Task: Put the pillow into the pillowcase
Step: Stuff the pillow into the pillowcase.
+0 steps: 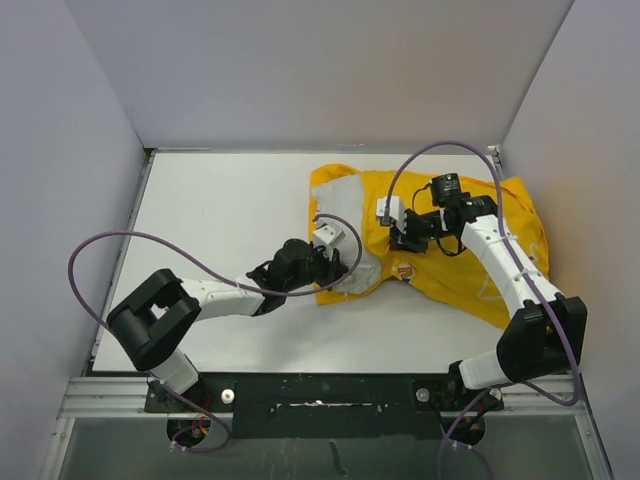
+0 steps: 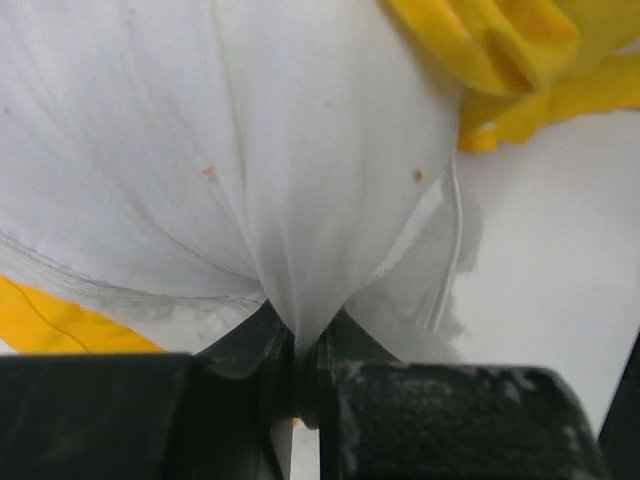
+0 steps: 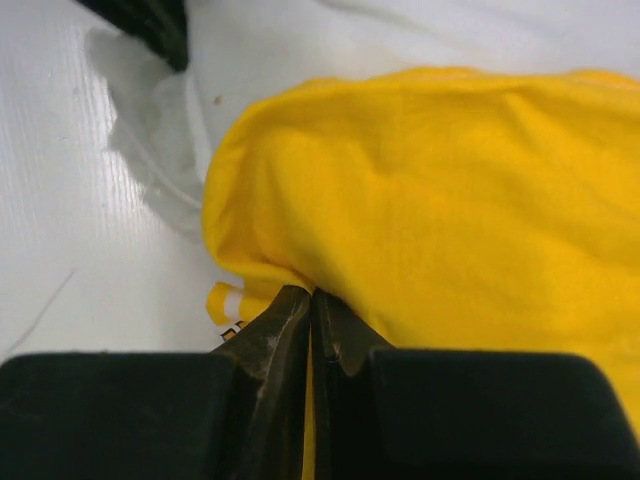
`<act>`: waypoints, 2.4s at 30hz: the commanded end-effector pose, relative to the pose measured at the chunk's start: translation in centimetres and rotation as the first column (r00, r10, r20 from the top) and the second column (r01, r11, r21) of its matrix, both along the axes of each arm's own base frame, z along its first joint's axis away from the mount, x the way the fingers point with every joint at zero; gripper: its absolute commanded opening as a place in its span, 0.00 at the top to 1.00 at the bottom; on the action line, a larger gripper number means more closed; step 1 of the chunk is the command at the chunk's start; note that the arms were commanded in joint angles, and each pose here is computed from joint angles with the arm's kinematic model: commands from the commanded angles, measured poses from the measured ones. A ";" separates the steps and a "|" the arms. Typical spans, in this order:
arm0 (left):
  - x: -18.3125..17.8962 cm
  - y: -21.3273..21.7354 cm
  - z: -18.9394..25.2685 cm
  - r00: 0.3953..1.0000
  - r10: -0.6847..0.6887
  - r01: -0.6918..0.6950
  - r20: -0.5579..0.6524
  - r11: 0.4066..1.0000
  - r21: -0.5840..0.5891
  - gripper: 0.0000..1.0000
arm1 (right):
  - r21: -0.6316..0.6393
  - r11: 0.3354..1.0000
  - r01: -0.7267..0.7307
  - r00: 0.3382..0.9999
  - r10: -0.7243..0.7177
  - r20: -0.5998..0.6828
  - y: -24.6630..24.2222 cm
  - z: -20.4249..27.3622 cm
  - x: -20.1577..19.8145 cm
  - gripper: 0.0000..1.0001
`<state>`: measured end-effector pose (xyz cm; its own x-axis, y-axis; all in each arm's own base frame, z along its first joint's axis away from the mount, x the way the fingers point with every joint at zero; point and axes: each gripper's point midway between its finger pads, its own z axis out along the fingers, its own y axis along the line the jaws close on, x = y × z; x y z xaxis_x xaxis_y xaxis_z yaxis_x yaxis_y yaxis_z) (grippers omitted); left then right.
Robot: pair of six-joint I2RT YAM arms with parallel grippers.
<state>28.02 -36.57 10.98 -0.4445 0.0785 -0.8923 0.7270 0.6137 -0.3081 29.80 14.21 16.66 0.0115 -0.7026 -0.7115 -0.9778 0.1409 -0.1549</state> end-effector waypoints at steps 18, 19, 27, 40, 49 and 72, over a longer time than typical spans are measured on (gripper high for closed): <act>-5.2 -5.7 3.7 0.996 -0.043 0.028 -0.076 0.981 -0.192 1.00 | 0.219 0.967 -0.127 0.992 0.122 0.034 1.7 2.1 -4.0 0.98; -3.9 -5.1 3.4 0.996 0.002 -0.018 -0.087 0.983 -0.183 1.00 | 0.219 0.969 -0.116 0.993 0.115 0.019 1.3 1.3 -4.6 0.98; -1.3 -6.1 2.7 0.992 0.040 -0.064 -0.122 0.978 -0.198 1.00 | 0.117 0.990 0.078 0.995 -0.085 0.058 -2.7 1.0 -3.7 0.52; -1.9 -6.7 2.2 0.990 0.000 -0.030 -0.143 0.977 -0.212 1.00 | 0.173 0.979 0.107 0.979 -0.135 0.154 1.5 0.3 -2.0 0.54; -2.1 -6.8 1.9 0.988 -0.013 -0.021 -0.151 0.975 -0.223 1.00 | 0.156 0.967 0.202 0.957 -0.229 0.176 0.9 -1.2 0.0 0.53; 6.2 -2.6 4.2 0.866 0.472 -0.500 -0.165 0.817 -0.286 1.00 | 0.178 0.926 -0.332 0.912 0.364 -0.188 2.2 -3.9 -13.0 0.96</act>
<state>29.13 -39.65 10.31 -0.5826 -0.1820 -0.7921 0.4610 0.7286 -0.5065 22.32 14.62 11.35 0.1933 -0.6800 -0.7073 -0.9805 -0.1083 -0.1639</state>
